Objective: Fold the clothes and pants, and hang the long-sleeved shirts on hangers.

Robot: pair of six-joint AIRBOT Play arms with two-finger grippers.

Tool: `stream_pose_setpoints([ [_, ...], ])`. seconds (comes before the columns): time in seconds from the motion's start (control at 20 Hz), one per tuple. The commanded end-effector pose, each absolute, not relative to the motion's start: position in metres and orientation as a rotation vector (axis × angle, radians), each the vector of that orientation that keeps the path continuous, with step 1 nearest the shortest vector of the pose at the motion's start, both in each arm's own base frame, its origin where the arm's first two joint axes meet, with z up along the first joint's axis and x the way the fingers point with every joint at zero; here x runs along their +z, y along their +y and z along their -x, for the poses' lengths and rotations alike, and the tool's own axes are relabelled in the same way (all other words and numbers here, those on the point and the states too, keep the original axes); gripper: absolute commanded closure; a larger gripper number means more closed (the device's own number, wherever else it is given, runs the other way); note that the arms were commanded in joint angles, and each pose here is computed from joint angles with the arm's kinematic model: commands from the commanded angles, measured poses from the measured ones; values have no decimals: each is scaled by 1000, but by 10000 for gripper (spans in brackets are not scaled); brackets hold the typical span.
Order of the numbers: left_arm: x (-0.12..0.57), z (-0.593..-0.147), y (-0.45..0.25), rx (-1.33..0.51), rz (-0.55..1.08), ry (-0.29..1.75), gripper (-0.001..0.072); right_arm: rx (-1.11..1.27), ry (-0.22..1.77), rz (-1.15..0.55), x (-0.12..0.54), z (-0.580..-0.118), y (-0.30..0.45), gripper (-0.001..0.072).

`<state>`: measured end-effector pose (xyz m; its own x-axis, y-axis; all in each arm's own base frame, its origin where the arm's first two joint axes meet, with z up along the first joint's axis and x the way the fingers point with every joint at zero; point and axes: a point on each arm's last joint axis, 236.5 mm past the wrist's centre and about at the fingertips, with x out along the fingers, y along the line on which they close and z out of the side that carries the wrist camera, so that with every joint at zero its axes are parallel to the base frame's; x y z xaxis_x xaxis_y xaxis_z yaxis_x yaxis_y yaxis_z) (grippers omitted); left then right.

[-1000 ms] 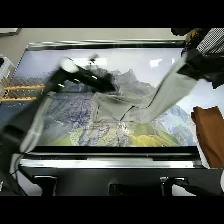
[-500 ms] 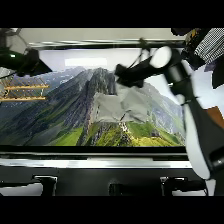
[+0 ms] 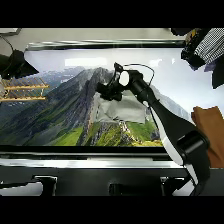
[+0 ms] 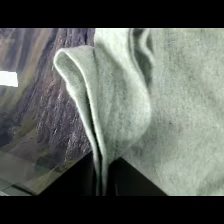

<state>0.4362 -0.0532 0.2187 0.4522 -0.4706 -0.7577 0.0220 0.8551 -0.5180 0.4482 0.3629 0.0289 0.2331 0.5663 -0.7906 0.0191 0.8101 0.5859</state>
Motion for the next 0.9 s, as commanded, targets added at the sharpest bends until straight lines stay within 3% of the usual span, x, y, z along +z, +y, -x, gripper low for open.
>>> stream_pose_setpoints([
  [0.0,219,-437,-51,-312,479,1064,689,385,1308,-557,6,-454,370,657],
  [0.1,219,-437,-52,-316,481,1064,689,398,1282,-593,9,-460,376,450],
  [0.2,219,-437,-52,-316,480,1064,689,464,1265,-625,26,-458,387,381],
  [0.3,219,-437,-52,-316,481,1064,689,478,1233,-628,51,-461,374,234],
  [0.6,219,-436,-52,-316,480,1064,689,324,1200,-523,112,-478,198,213],
  [0.7,219,-436,-51,-316,479,1064,689,260,1259,-495,107,-470,130,212],
  [0.85,219,-436,-51,-319,474,1062,689,222,1324,-542,80,-461,65,156],
])
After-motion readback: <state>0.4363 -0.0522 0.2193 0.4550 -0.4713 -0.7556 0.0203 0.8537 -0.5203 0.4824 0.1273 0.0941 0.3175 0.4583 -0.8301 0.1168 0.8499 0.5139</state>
